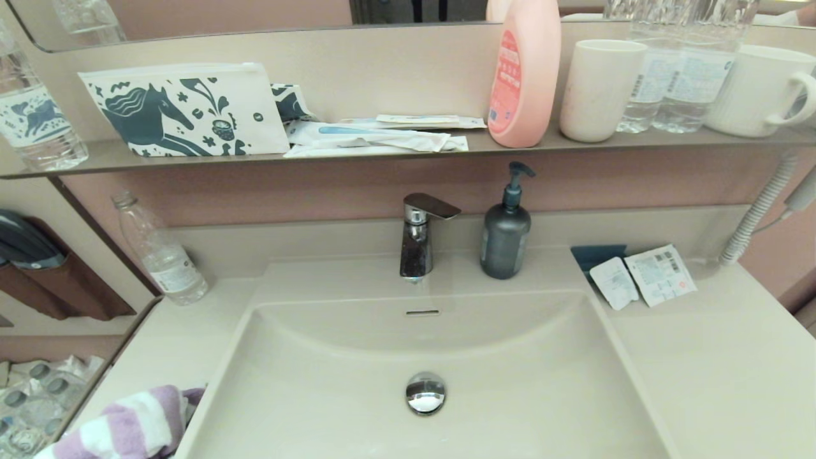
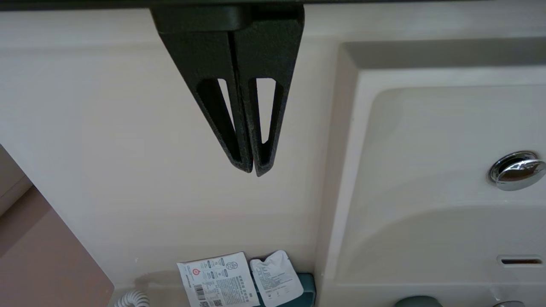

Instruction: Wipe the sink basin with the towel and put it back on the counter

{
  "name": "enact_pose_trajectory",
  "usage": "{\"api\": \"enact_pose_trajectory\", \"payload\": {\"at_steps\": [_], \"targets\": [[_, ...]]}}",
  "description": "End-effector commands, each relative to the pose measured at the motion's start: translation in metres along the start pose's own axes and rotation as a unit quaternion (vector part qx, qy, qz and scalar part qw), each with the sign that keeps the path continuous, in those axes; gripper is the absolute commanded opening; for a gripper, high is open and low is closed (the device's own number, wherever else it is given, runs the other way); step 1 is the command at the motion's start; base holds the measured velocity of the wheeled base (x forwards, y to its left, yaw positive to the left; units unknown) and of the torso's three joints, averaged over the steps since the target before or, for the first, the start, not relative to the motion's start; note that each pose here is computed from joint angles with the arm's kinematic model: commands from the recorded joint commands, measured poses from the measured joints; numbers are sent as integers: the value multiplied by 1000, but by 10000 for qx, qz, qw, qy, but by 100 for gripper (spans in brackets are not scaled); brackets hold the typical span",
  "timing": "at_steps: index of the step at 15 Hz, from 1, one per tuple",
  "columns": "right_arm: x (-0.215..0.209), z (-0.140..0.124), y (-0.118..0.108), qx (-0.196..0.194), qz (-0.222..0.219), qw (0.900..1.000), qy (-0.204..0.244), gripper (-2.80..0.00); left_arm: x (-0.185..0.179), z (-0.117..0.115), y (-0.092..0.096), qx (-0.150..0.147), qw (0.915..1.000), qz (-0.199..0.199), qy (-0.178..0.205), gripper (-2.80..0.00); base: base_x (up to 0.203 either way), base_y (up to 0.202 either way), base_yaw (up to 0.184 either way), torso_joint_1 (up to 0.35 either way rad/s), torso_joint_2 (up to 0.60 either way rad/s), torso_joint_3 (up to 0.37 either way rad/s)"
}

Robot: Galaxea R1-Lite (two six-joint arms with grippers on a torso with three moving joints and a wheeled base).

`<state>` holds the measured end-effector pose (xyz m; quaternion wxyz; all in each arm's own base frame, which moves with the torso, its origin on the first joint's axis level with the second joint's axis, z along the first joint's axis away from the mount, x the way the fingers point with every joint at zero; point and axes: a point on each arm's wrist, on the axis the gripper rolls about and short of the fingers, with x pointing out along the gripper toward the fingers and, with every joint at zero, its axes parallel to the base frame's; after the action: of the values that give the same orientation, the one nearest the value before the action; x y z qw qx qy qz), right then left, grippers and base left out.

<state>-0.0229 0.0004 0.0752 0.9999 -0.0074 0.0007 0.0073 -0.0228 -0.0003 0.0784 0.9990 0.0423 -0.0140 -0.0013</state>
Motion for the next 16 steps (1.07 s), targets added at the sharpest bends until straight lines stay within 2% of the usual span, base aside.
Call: {"api": "enact_pose_trajectory", "payload": {"at_steps": [1, 16], "targets": [[0, 0, 0, -2, 3, 10000, 7, -280, 0, 0, 0, 0, 10000, 4, -6, -280, 0, 0, 0, 0, 0, 0], [0, 0, 0, 21, -12, 10000, 0, -280, 0, 0, 0, -15, 10000, 3, 5, -280, 0, 0, 0, 0, 0, 0]]}}
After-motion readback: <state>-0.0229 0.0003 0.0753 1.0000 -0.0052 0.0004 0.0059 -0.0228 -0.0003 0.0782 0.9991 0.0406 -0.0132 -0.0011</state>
